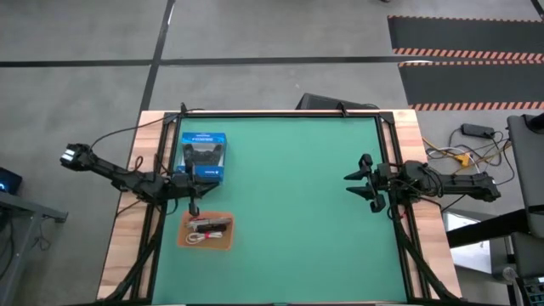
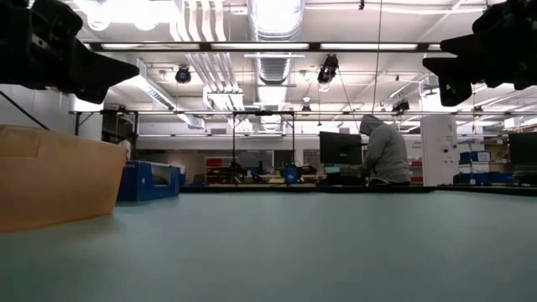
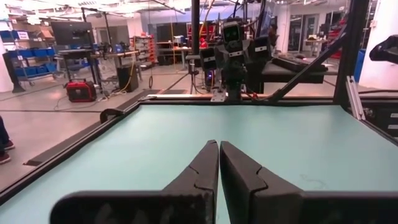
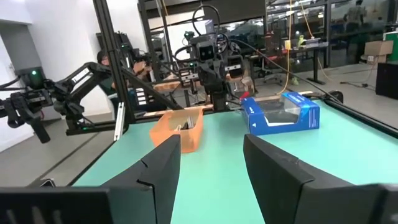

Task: Pick and place USB-C Cables
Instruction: Return to Home Position

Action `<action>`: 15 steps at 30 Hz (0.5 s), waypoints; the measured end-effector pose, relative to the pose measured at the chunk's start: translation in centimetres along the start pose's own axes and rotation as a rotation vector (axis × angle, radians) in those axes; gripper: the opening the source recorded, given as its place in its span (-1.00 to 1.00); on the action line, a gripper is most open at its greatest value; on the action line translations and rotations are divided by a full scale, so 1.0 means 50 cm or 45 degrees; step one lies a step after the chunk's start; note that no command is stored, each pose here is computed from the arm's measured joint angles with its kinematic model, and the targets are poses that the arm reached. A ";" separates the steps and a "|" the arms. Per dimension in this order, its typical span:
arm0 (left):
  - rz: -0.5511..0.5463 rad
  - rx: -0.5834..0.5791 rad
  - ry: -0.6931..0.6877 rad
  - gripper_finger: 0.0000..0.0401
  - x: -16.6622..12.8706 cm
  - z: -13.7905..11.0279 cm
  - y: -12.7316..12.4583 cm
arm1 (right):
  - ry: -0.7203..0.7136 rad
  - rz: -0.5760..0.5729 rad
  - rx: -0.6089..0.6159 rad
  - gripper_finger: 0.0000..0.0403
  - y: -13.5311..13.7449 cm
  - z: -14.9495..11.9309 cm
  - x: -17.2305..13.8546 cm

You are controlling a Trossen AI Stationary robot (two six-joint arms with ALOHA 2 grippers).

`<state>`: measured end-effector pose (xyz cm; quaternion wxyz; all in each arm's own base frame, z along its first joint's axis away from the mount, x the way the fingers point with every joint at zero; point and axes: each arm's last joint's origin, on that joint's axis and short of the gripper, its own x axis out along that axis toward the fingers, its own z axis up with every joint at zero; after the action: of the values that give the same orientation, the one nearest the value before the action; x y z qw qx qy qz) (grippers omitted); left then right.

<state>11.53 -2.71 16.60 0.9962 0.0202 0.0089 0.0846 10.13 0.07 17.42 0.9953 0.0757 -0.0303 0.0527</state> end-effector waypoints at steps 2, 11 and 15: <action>0.000 0.005 0.008 -1.00 0.001 -0.001 -0.001 | 0.000 0.000 0.000 -0.17 0.000 0.000 0.000; -0.002 0.026 0.046 -1.00 0.004 -0.008 -0.003 | 0.001 0.000 0.000 -0.16 0.000 0.000 0.000; -0.002 0.038 0.065 -1.00 0.006 -0.012 -0.004 | 0.001 0.000 0.000 -0.16 0.000 0.000 0.000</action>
<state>11.85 -2.83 16.00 0.9953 0.0327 0.0357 0.0841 10.13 0.07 17.40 0.9953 0.0757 -0.0300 0.0526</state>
